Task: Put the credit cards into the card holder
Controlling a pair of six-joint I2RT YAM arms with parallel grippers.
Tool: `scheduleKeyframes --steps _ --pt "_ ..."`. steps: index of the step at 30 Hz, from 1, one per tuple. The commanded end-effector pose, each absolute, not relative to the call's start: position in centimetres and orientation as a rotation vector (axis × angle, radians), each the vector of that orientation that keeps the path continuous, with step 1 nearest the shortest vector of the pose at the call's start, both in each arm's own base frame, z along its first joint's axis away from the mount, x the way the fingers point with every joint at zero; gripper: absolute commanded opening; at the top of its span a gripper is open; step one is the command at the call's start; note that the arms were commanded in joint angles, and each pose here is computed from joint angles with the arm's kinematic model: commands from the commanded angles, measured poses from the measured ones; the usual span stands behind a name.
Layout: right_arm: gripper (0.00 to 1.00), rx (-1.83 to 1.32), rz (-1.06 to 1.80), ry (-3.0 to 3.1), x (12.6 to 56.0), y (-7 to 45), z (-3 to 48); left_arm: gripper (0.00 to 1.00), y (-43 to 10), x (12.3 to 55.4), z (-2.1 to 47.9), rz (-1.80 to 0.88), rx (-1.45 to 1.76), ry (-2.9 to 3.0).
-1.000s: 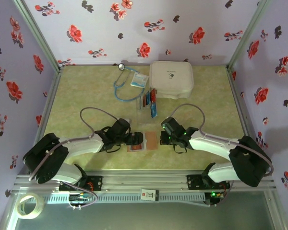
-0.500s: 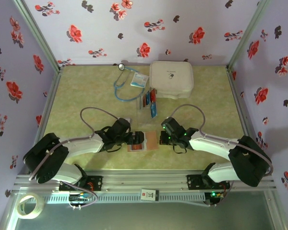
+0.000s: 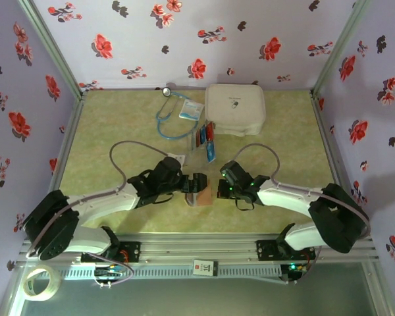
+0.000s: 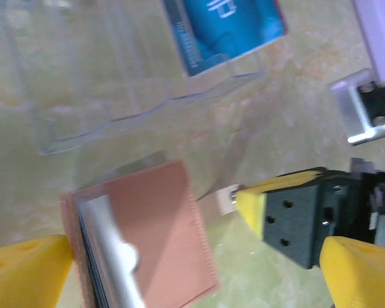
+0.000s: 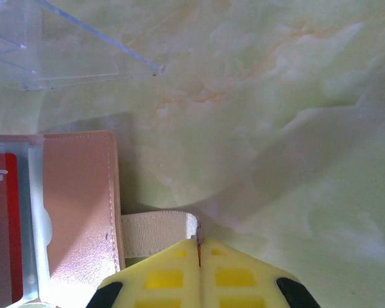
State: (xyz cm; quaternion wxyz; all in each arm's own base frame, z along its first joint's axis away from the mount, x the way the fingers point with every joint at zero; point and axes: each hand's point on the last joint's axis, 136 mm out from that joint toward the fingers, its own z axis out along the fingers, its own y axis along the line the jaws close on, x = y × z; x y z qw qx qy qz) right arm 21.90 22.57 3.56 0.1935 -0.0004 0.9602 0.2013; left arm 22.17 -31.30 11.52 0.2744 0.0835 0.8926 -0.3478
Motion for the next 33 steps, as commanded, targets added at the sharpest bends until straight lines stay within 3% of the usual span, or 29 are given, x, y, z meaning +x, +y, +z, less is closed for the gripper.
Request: scheduleKeyframes --steps 1,5,14,20,27,33 --pt "0.00 0.019 0.587 2.693 22.0 22.8 3.5 1.00 -33.8 22.3 12.1 -1.034 0.198 2.364" --pt "0.01 0.027 0.582 2.686 22.0 22.6 3.7 1.00 -35.3 22.2 10.9 -1.057 0.166 2.355" --pt "0.26 0.040 0.595 2.677 21.7 21.6 4.7 1.00 -35.5 22.5 7.6 -1.081 0.025 2.333" --pt "0.39 0.076 0.578 2.657 21.7 19.9 5.5 1.00 -34.2 22.4 6.1 -0.955 0.006 2.353" --pt "0.44 0.113 0.563 2.652 21.6 18.2 6.0 1.00 -32.3 22.1 3.8 -0.830 -0.015 2.402" --pt "0.44 0.107 0.642 2.594 21.4 18.4 7.9 1.00 -32.5 22.3 4.9 -0.813 0.021 2.398"
